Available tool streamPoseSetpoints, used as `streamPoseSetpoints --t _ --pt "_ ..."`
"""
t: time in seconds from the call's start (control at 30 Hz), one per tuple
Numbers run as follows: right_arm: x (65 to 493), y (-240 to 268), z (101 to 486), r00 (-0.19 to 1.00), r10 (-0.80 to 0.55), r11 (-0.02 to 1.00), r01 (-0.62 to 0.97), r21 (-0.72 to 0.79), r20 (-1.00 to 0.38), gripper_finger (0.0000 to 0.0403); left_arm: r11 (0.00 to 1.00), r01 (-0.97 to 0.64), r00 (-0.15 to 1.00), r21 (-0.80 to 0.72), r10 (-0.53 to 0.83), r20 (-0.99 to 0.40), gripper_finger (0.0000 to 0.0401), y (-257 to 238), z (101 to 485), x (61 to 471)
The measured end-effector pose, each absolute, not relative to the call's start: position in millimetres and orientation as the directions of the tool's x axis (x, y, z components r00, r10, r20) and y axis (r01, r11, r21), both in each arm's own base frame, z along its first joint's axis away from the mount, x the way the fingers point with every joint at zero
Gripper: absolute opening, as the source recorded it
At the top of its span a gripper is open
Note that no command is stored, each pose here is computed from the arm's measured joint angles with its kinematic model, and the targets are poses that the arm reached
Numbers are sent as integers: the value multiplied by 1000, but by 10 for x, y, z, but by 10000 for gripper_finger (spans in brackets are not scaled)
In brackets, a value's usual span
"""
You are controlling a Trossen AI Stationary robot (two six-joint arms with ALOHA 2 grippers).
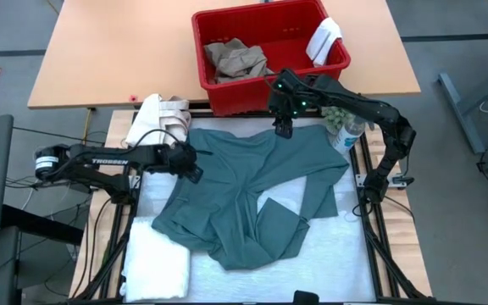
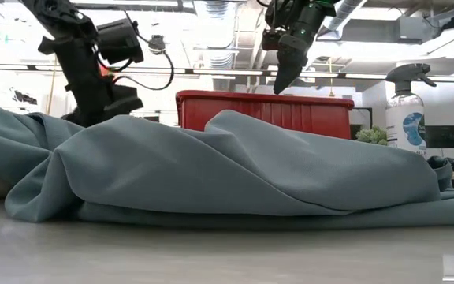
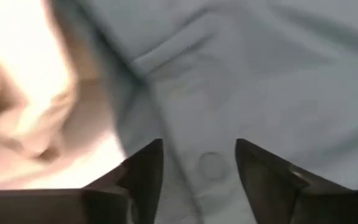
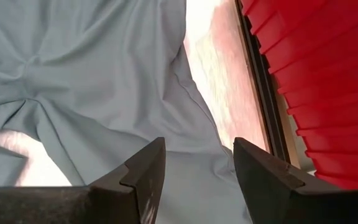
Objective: Fold Laundry from Bin
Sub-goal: Fold the blue pants
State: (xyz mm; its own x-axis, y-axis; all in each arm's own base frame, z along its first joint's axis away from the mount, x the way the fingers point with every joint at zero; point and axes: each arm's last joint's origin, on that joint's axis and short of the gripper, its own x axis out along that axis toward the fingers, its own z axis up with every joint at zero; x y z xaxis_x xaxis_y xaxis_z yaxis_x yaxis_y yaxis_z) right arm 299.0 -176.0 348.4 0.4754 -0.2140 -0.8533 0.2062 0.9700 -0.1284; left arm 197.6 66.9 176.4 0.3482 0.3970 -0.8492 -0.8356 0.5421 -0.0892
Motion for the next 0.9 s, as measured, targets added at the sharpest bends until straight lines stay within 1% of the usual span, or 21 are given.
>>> streamPoseSetpoints --t 0.07,0.13,0.3,0.43,0.53,0.7,0.83,0.9 --pt "2990 -1761 3484 476 -214 970 207 -129 -853 215 491 -867 319 -84 418 -851 209 714 1722 1933" --pt "2990 -1760 3484 476 -214 970 206 -129 -853 215 462 -883 314 -84 448 -837 221 765 1717 1922" --pt "2991 -1760 3484 476 -215 970 208 -128 -853 215 451 -885 352 -114 490 -798 225 883 1732 1968" --pt "2993 -1763 3486 478 -217 969 211 -129 -851 215 454 -881 358 -132 459 -813 225 931 1627 2041" --pt "2990 -1771 3487 480 -219 968 214 -129 -850 215 450 -886 332 -114 443 -833 225 949 1508 2093" --pt "2988 -1774 3487 477 -222 967 216 -131 -850 215 459 -878 342 -136 401 -850 224 980 1339 2197" --pt "2989 -1773 3487 478 -222 967 217 -132 -850 215 464 -870 365 -168 376 -852 222 1000 1331 2226" --pt "2989 -1773 3487 477 -223 967 217 -132 -850 215 464 -866 379 -186 366 -850 210 1006 1377 2209"
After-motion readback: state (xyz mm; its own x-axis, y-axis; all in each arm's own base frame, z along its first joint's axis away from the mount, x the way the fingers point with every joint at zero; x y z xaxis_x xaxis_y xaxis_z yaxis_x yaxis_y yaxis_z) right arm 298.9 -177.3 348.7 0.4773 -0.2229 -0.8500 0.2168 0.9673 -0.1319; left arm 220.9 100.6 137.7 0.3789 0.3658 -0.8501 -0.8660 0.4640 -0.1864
